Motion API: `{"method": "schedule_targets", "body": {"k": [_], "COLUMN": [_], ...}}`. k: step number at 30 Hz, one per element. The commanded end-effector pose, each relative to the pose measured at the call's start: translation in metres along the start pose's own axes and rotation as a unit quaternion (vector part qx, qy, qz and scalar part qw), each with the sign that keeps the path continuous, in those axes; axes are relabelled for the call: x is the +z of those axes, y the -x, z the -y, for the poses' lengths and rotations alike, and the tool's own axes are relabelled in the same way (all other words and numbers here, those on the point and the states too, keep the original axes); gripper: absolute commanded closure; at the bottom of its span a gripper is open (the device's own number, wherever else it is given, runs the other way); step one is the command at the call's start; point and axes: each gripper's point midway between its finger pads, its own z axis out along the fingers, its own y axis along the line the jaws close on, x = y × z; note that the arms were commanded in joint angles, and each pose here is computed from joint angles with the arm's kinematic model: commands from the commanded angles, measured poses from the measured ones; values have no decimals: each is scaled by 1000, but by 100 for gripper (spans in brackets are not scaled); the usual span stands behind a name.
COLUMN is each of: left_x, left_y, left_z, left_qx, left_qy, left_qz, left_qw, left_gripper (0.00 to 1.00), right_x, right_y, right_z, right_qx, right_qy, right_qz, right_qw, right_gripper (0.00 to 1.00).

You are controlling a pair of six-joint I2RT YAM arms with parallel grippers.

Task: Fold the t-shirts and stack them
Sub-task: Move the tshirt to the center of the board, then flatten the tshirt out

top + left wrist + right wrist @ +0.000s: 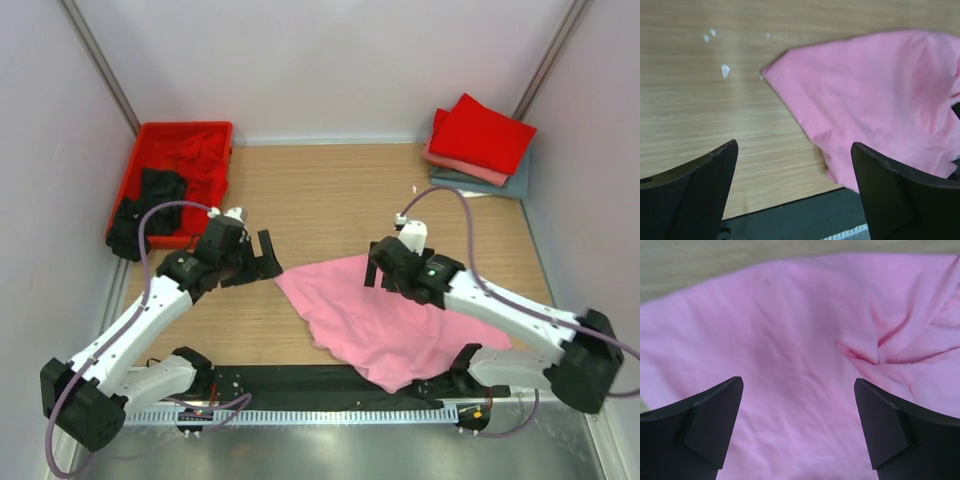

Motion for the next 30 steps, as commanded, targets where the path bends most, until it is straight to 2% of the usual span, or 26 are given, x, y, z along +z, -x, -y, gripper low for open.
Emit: {"method": "schedule_targets", "body": {"k": [1, 6, 9, 12, 13, 14, 15, 16, 17, 18, 19, 20, 21, 22, 23, 24, 25, 26, 27, 29, 30], "left_x": [22, 49, 66, 87, 91, 97, 101, 110, 114, 116, 122, 123, 121, 118, 107, 99, 90, 73, 66, 51, 58], "left_y": [-20, -63, -82, -105, -109, -114, -116, -124, -121, -122, -120, -115, -114, -106, -78, -62, -43, -10, 10, 53, 68], "left_z": [16, 28, 45, 50, 53, 54, 62, 60, 65, 69, 73, 78, 71, 70, 86, 70, 70, 84, 69, 76, 57], "left_qx": [-16, -8, -10, -16, -16, -16, -13, -8, -6, -2, 7, 12, 23, 46, 55, 72, 82, 95, 93, 94, 82], "left_qy": [-13, -15, -41, -49, -51, -50, -62, -51, -51, -53, -51, -51, -27, -14, -16, 33, 50, 42, 75, 70, 99], "left_qz": [3, -29, -40, -66, -71, -76, -75, -85, -81, -82, -82, -75, -82, -76, -42, -18, 8, 44, 54, 77, 64], "left_qw": [1000, 999, 998, 996, 996, 996, 995, 995, 995, 995, 995, 996, 996, 996, 997, 997, 995, 994, 991, 990, 990], "left_gripper": [5, 3, 3, 3, 4, 8, 16, 24, 40, 50, 79, 97, 100, 100, 100, 100, 100, 100, 100, 100, 100], "right_x": [33, 71, 84, 93, 96, 101, 105, 108, 109, 112, 114, 115, 113, 112, 112, 110, 103, 98, 94, 77, 74], "right_y": [-27, -32, -33, -40, -44, -51, -52, -55, -58, -58, -53, -48, -41, -31, -12, -1, 19, 39, 55, 82, 88], "right_z": [-3, 12, 13, 13, 13, 15, 13, 15, 14, 13, 12, 11, 10, 10, 11, 18, 21, 25, 40, 46, 48], "right_qx": [-13, 4, 3, -4, -8, -11, -9, -10, -9, -9, -7, -3, 1, 10, 28, 43, 62, 80, 107, 134, 145], "right_qy": [-22, -42, -42, -44, -41, -44, -39, -38, -32, -30, -26, -24, -19, -17, -16, -25, -25, -31, -54, -55, -55], "right_qz": [-53, -89, -101, -113, -122, -133, -134, -139, -147, -148, -148, -146, -141, -134, -119, -112, -88, -66, -44, 2, 14], "right_qw": [998, 995, 994, 993, 992, 990, 990, 989, 989, 988, 989, 989, 990, 991, 992, 992, 994, 994, 992, 989, 988], "right_gripper": [0, 1, 6, 14, 23, 29, 36, 52, 58, 63, 73, 78, 82, 92, 99, 99, 99, 99, 99, 99, 99]}}
